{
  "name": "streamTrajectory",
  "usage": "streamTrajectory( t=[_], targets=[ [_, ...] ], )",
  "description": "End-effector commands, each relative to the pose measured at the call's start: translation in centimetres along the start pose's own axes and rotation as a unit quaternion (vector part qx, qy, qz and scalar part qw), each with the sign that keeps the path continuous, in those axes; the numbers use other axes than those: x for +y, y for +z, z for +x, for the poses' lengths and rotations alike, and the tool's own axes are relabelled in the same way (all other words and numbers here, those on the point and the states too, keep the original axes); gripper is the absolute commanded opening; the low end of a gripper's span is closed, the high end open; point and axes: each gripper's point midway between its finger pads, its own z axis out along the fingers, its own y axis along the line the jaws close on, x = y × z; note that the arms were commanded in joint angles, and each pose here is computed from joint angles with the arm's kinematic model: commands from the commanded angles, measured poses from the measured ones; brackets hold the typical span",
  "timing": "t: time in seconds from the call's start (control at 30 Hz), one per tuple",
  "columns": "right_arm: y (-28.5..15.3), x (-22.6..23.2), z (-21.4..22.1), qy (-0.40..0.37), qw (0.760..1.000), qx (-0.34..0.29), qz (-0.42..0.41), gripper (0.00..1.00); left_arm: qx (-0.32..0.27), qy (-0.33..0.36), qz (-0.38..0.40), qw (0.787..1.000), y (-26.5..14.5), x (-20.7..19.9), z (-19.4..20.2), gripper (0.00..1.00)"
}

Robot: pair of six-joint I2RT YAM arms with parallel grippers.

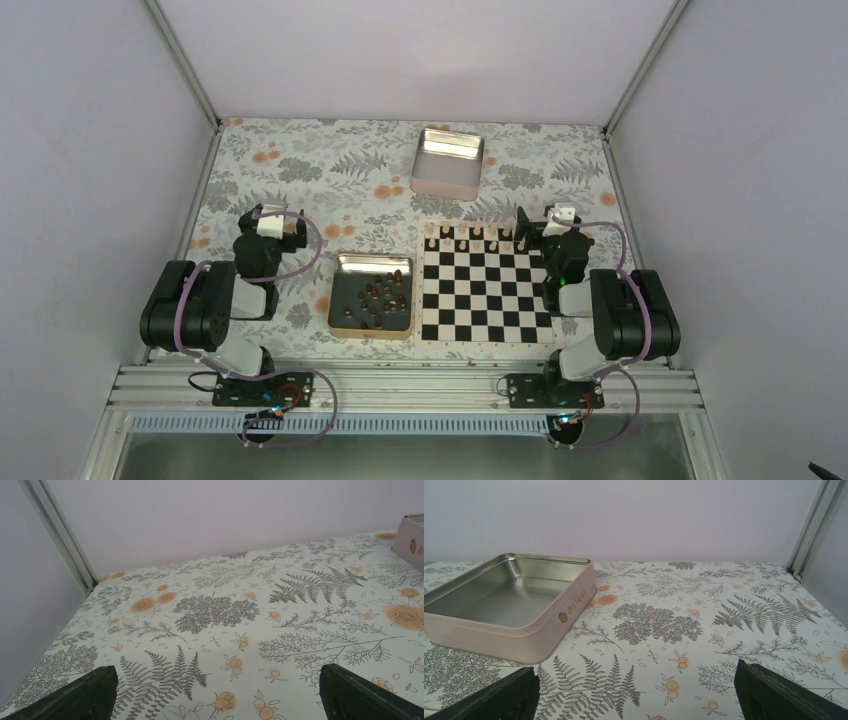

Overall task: Set up the chess pieces on the board
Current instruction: Pick up the chess piece from the storage box.

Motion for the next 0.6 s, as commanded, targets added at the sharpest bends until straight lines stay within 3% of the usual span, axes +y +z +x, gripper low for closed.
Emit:
streamTrajectory(
  t=[0.0, 0.2, 0.57],
  targets=[
    [0.2, -0.2, -1.1, -0.004, 1.000, -0.020, 0.001, 1.00, -0.020, 0.002, -0.003, 1.000, 0.1, 0.1, -1.0, 1.00],
    [0.2, -0.2, -1.3, -0.006, 1.000, -0.023, -0.001, 1.00, -0.026, 0.002, -0.003, 1.000, 0.1, 0.1, -1.3, 1.00],
    [-1.2, 2.1, -3.8, -0.033, 0.993, -0.049, -0.098, 1.00, -0.038, 0.003, -0.006, 0.999, 0.1, 0.1, -1.9, 1.00]
  ],
)
